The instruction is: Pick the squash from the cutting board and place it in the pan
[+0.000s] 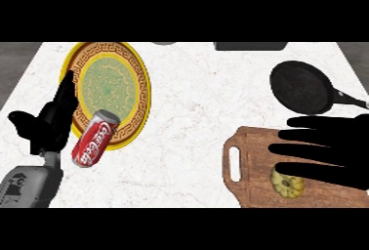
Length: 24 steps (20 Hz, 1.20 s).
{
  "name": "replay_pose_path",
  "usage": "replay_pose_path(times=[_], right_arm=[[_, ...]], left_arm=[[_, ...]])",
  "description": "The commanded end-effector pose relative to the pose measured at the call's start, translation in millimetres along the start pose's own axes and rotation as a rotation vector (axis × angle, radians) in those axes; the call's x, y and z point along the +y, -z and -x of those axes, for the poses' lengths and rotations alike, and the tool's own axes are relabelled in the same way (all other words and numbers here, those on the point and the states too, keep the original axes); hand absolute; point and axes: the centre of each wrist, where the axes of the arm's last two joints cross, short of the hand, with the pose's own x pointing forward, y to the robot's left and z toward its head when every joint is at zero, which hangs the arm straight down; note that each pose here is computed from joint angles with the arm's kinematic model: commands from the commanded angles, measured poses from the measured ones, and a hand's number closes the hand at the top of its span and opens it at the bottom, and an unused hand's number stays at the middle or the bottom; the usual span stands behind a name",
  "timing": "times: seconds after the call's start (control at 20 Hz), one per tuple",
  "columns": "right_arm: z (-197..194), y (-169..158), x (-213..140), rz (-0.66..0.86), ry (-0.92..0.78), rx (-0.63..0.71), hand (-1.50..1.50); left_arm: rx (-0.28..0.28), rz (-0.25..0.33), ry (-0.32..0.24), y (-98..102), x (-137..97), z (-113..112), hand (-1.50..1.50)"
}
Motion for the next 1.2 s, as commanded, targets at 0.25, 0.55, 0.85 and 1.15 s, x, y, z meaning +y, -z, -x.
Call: replay_pose_path(times=[0.25,0.55,0.85,1.15], right_arm=[[-59,33,7,-0.017,-0.094,-0.014,-1.50],[-68,58,34,-0.193,0.000,-0.069,-1.50],[-89,60,57,-0.195,-0.034,0.024,-1.50],[-84,77,75,-0.198,-0.038,0.097,-1.50]], left_arm=[[-0.013,0.003,-0.004,1,-5,5,0.00],[-0.004,0.001,0.000,-5,1,-1,0.00],[-0.002,0.002,0.000,-5,-2,3,0.00],[-0.016,0.000,0.012,-3,15,-16,0.00]])
